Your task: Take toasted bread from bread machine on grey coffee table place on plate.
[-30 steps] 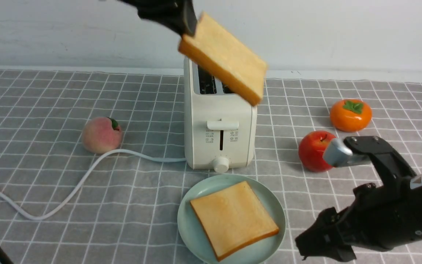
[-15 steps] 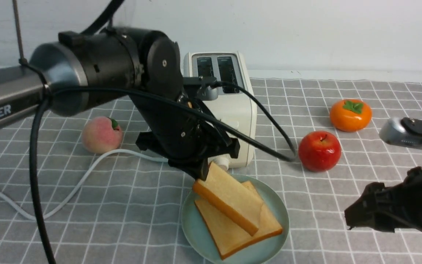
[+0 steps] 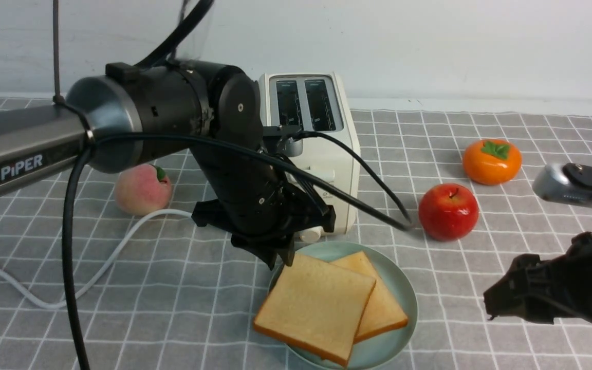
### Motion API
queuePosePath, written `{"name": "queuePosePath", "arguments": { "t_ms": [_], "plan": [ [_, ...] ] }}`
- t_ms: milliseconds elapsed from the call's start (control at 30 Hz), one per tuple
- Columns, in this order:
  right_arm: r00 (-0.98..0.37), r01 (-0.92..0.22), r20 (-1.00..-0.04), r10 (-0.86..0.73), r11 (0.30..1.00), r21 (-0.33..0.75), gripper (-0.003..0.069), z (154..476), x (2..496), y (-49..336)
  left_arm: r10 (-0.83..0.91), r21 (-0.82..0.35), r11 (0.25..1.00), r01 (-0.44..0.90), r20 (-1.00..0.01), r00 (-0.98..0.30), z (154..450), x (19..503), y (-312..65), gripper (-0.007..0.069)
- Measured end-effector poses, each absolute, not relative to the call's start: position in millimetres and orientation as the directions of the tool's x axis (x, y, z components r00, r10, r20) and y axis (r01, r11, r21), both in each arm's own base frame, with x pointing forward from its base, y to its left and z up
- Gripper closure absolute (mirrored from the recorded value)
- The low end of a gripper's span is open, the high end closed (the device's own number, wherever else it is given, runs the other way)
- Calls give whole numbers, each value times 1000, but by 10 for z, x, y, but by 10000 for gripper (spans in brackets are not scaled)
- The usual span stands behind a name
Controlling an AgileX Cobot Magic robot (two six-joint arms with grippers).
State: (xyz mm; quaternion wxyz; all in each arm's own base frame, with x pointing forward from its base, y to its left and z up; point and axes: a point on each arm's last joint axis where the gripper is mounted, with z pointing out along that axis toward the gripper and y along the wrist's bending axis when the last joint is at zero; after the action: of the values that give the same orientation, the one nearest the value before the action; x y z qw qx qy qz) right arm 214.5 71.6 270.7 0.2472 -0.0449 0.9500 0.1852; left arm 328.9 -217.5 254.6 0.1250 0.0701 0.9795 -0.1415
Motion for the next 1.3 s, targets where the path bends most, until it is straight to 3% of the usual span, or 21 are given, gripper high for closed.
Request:
{"name": "queuePosePath", "arguments": {
  "t_ms": [167, 267, 367, 467, 567, 633, 667, 733, 1000, 1167, 1300],
  "plan": [
    [-874, -182, -486, -4, 930, 319, 90, 2703, 2142, 712, 114, -236, 955, 178, -263, -958, 2540, 3288, -2155, 243],
    [-869, -190, -494, -19, 935, 298, 101, 2700, 2148, 698, 133, -206, 962, 180, -223, -966, 2532, 3250, -2122, 182],
    [-860, -191, -510, -17, 938, 290, 132, 2707, 2163, 693, 150, -179, 966, 184, -190, -970, 2551, 3207, -2084, 167],
    [-837, -188, -547, -2, 940, 286, 216, 2727, 2199, 689, 167, -151, 970, 188, -143, -976, 2618, 3125, -2027, 177],
    [-823, -173, -567, 41, 932, 318, 414, 2752, 2225, 704, 206, -146, 964, 222, -117, -972, 2677, 3054, -1995, 247],
    [-829, -166, -556, 60, 923, 347, 496, 2773, 2211, 721, 228, -143, 960, 242, -110, -967, 2688, 3033, -1985, 284],
    [-839, -163, -538, 78, 908, 385, 601, 2826, 2194, 749, 250, -142, 954, 264, -112, -962, 2718, 3011, -1973, 340],
    [-842, -185, -534, 69, 894, 408, 662, 2931, 2170, 778, 260, -147, 949, 277, -128, -957, 2781, 2984, -1958, 413],
    [-830, -315, -555, -45, 860, 401, 678, 3155, 1845, 774, 240, -200, 938, 282, -211, -947, 3147, 2809, -1879, 639],
    [-731, -407, -674, -106, 861, 306, 678, 2999, 1426, 655, 163, -253, 942, 222, -234, -959, 3344, 2562, -1752, 639],
    [-618, -417, -784, -55, 868, 268, 675, 2821, 1070, 550, 93, -309, 937, 161, -225, -970, 3442, 2218, -1575, 639]
  ]
}}
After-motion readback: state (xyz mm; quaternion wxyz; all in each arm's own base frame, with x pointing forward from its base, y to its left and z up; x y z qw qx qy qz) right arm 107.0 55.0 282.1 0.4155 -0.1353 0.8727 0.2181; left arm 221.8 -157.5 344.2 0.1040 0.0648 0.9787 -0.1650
